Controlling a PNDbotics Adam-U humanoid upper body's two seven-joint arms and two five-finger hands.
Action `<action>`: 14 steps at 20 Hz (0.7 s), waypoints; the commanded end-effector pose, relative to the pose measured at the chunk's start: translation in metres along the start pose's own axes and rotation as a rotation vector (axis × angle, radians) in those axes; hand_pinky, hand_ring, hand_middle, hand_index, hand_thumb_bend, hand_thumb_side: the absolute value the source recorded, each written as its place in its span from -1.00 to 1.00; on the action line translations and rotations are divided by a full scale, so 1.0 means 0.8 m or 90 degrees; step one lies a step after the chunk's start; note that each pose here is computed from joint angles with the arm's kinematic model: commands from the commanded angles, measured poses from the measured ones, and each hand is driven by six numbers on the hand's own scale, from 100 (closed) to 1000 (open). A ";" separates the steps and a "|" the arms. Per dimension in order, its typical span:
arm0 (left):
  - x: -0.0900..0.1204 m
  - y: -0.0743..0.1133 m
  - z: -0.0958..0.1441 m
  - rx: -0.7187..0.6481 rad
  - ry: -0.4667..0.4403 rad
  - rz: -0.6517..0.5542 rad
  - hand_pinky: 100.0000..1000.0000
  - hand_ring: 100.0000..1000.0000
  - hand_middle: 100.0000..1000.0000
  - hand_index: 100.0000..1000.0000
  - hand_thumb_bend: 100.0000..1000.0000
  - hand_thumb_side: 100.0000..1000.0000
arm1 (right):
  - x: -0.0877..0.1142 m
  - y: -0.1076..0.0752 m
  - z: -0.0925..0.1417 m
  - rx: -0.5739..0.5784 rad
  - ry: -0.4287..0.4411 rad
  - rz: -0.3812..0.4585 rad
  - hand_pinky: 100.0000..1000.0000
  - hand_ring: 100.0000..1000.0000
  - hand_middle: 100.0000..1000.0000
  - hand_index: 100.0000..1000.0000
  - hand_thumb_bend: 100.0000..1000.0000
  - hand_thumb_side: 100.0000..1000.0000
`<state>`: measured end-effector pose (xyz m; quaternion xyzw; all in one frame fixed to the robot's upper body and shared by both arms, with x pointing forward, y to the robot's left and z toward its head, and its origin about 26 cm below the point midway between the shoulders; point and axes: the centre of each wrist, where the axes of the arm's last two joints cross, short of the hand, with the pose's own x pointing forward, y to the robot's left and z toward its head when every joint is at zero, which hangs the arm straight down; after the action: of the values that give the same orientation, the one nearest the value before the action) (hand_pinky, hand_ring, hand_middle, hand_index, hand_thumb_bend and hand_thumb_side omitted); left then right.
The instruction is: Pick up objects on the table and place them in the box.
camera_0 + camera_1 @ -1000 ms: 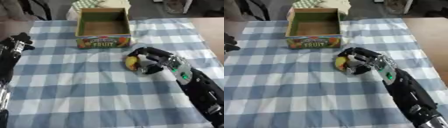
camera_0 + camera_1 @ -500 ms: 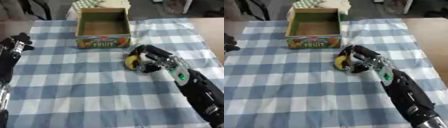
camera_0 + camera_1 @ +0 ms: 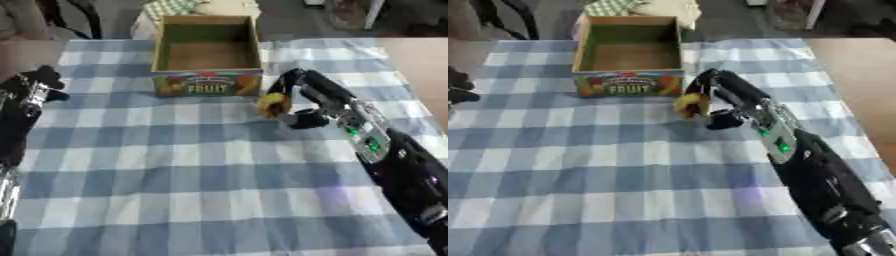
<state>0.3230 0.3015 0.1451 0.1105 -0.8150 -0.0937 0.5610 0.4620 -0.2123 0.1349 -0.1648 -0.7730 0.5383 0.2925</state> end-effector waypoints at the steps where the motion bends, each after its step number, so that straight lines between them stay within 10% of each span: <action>1: 0.010 0.005 -0.004 -0.002 -0.017 -0.009 0.58 0.10 0.05 0.30 -0.53 0.25 | 0.002 -0.044 -0.003 -0.036 -0.011 0.023 0.58 -0.20 -1.00 -0.69 -1.00 -1.00; 14: 0.023 -0.009 -0.015 -0.053 -0.046 -0.007 0.58 0.10 0.05 0.30 -0.52 0.24 | -0.015 -0.118 0.008 -0.108 0.026 0.037 0.60 -0.19 -0.97 -0.65 -1.00 -1.00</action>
<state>0.3281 0.2890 0.1519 0.0872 -0.8209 -0.1217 0.5510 0.4717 -0.2463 0.1964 -0.2029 -0.7985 0.4887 0.2869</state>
